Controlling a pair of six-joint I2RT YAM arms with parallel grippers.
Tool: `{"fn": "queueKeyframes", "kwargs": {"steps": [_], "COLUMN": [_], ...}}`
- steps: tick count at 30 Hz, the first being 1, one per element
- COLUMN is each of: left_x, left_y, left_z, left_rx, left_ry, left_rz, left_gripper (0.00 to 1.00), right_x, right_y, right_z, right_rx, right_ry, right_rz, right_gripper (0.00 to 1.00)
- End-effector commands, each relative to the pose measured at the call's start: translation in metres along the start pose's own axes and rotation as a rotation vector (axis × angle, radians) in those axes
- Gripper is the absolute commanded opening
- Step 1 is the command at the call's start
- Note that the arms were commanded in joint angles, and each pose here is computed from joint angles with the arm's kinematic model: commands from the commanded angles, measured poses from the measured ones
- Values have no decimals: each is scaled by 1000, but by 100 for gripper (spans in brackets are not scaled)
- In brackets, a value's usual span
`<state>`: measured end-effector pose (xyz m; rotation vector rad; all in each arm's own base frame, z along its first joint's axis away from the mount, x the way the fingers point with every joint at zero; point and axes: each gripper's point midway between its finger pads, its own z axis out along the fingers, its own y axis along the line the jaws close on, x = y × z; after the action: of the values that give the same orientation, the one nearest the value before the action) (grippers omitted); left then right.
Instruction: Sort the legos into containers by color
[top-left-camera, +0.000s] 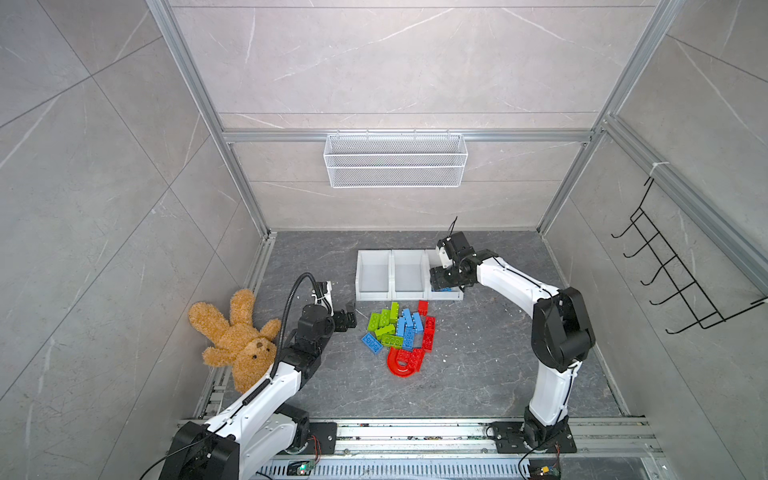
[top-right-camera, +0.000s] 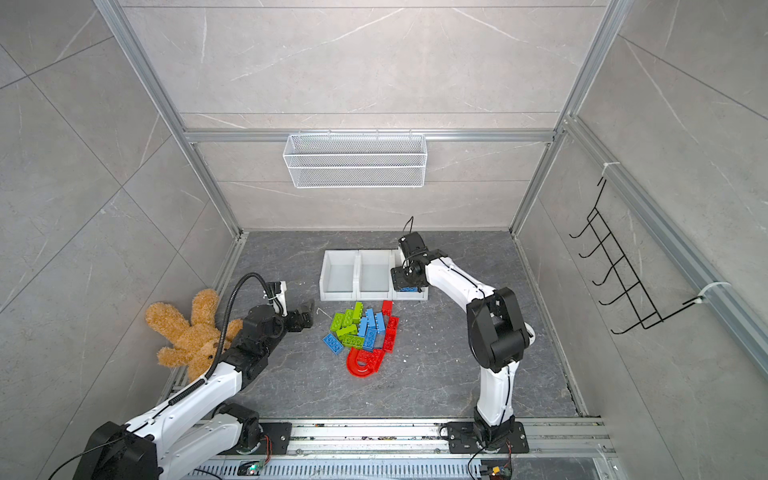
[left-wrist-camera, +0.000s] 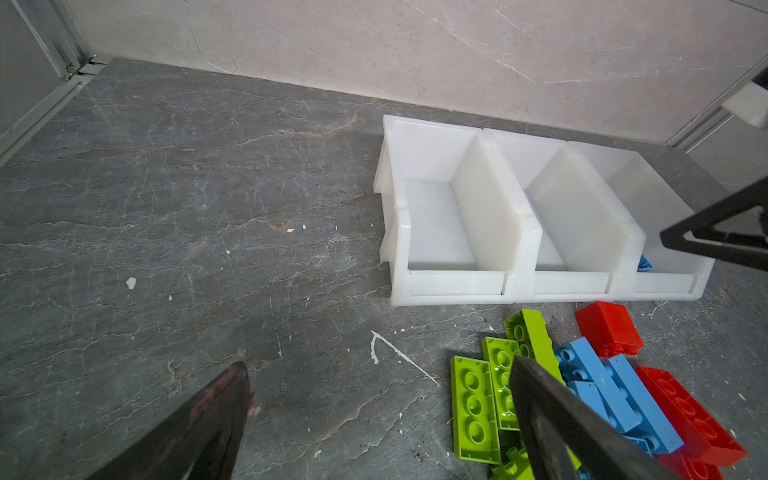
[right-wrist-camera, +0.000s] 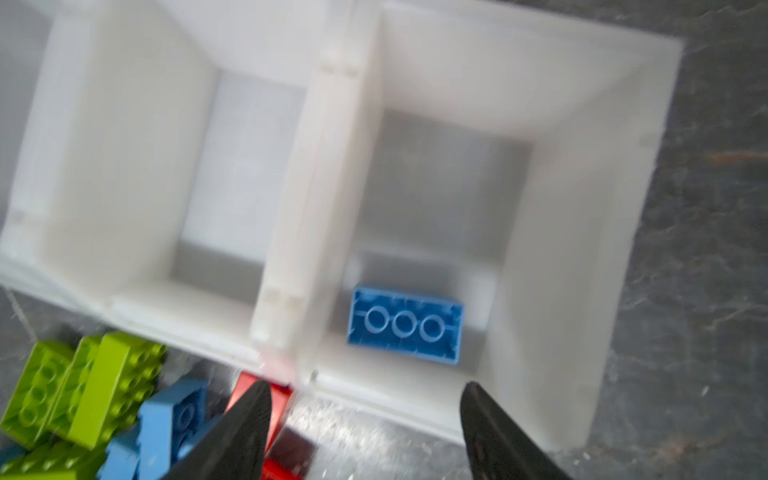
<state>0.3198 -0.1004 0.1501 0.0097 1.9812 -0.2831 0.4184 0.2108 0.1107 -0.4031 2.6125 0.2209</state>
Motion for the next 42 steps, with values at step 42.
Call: {"fn": "queueKeyframes", "kwargs": {"steps": [42], "left_x": [-5], "left_y": [65], "left_z": [-21], "left_rx": [-152], "left_ry": [-102], "left_rz": [-366], "left_gripper": [99], "right_x": [120], "right_y": [263], "right_z": [37], "right_rx": [-260], "right_ry": [167], "right_rz": [-530], "right_gripper": [51]}}
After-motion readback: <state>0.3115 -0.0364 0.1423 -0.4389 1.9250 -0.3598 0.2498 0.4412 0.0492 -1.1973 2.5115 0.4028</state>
